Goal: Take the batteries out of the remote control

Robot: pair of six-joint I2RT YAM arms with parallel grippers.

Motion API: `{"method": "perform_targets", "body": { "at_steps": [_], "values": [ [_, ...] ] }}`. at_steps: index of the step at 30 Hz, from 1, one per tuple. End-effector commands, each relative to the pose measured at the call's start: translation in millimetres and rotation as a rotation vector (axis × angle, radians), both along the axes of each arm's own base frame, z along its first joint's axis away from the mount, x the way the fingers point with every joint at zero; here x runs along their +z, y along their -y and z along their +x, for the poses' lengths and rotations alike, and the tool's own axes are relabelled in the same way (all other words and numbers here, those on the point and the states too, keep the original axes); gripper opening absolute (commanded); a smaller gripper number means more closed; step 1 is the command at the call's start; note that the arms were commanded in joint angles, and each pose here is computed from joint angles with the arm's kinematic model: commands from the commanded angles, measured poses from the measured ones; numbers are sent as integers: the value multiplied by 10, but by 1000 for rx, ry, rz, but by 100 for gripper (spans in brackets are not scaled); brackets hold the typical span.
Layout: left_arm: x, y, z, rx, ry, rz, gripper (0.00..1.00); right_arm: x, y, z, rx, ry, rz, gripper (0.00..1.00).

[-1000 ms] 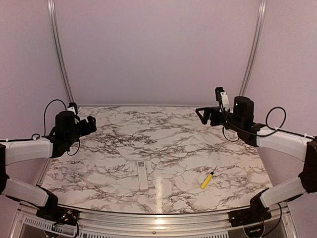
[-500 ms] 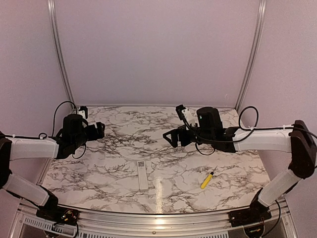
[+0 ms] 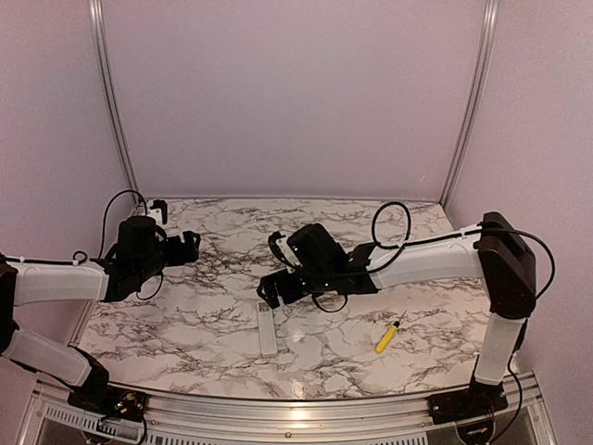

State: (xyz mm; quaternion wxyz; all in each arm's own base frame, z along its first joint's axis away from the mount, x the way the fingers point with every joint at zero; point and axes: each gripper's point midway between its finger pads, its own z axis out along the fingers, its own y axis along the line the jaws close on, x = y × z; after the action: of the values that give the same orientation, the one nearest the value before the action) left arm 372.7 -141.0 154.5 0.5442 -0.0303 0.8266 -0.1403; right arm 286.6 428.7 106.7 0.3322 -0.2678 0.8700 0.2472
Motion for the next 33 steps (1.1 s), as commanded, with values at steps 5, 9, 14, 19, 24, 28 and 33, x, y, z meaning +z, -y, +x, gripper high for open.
{"method": "perform_targets", "body": {
  "at_steps": [5, 9, 14, 19, 24, 28, 33],
  "values": [
    [-43, -7, -79, -9, 5, 0, 97, -245, -208, -198, -35, -59, -150, 99],
    [-25, -20, -88, -5, 14, -1, 97, -395, -315, -382, -27, -68, -195, 99],
    [-28, -22, -87, -3, 18, -5, 97, -588, -375, -578, -7, -114, -210, 99],
    [-41, -14, -80, -5, 18, -5, 97, -703, -407, -738, 16, -124, -231, 99],
    [-38, -5, -72, -7, 21, -9, 97, -807, -321, -791, 7, -140, -237, 98],
    [-42, 5, -63, -10, 20, -10, 97, -841, -259, -812, 3, -139, -237, 90],
    [-61, 9, -51, -10, 15, -5, 97, -888, -175, -828, 22, -121, -265, 83]
  ]
}}
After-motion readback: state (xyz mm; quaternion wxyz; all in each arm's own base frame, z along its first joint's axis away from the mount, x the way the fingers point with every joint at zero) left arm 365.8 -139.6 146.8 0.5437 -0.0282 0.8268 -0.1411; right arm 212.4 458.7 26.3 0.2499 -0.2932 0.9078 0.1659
